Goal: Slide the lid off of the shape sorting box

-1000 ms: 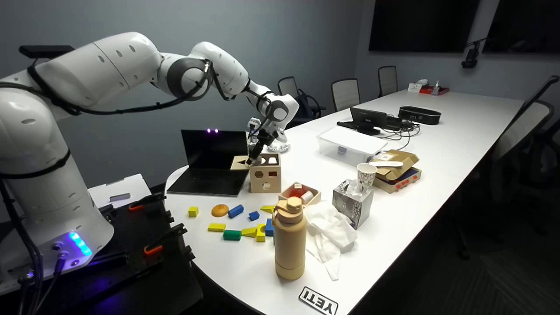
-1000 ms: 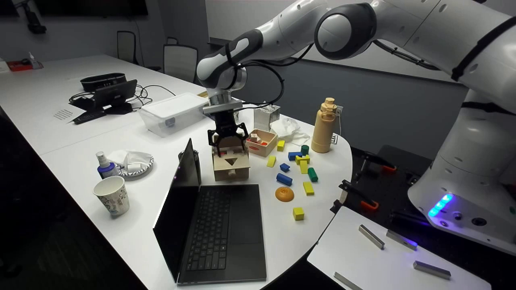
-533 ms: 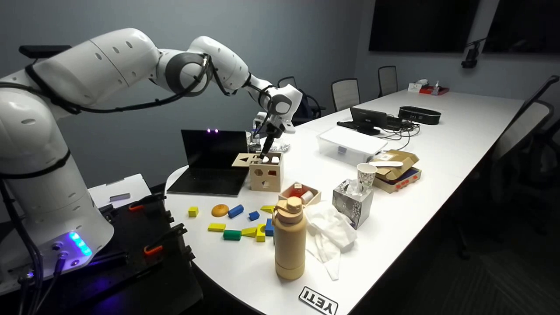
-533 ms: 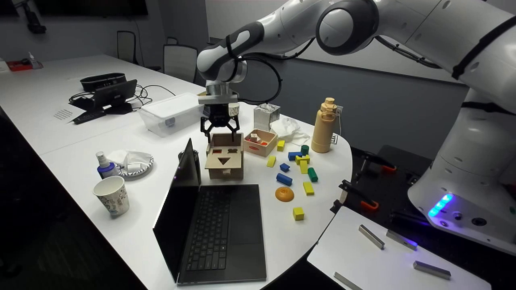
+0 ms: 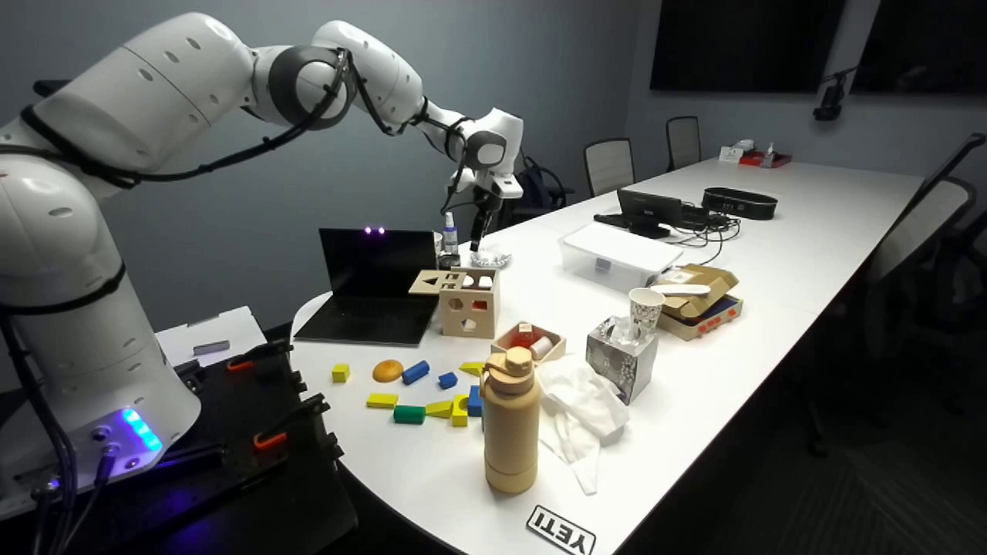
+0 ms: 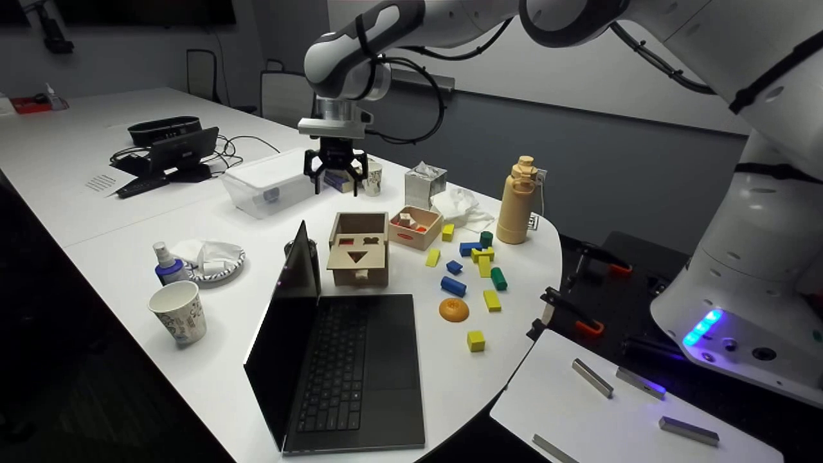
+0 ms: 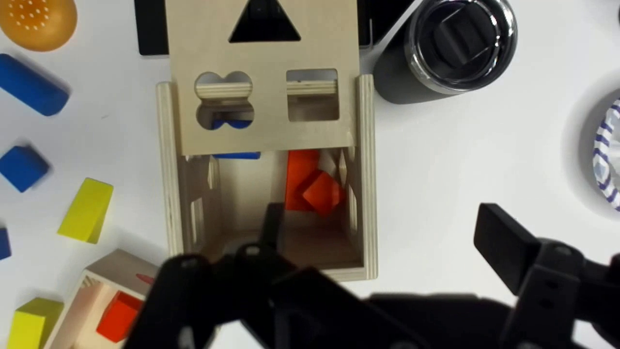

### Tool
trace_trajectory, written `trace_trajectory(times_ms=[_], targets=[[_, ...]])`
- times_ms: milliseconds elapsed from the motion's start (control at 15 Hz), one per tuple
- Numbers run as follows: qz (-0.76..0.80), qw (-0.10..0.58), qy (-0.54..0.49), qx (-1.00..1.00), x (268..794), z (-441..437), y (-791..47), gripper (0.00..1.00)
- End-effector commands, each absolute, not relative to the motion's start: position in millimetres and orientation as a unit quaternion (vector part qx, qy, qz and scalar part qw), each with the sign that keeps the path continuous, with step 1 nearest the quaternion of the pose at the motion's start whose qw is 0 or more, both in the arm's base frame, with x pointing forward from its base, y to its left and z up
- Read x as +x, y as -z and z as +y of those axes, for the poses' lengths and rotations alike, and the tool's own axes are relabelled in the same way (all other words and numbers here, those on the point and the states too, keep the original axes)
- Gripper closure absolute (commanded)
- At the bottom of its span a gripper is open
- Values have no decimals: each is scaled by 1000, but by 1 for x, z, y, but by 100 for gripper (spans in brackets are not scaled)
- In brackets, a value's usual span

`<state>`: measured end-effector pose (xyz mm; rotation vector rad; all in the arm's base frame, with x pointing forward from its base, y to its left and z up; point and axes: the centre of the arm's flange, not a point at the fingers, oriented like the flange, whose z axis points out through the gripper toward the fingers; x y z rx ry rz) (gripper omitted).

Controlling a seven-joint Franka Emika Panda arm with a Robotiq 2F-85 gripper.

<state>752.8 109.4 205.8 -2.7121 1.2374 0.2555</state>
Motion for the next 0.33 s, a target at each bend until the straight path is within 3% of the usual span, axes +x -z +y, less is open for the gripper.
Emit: trace_trajectory(times_ms=[0, 267], targets=[[431, 57, -58, -899, 710, 116, -240, 0], [434, 48, -51, -898, 700, 118, -253, 0]])
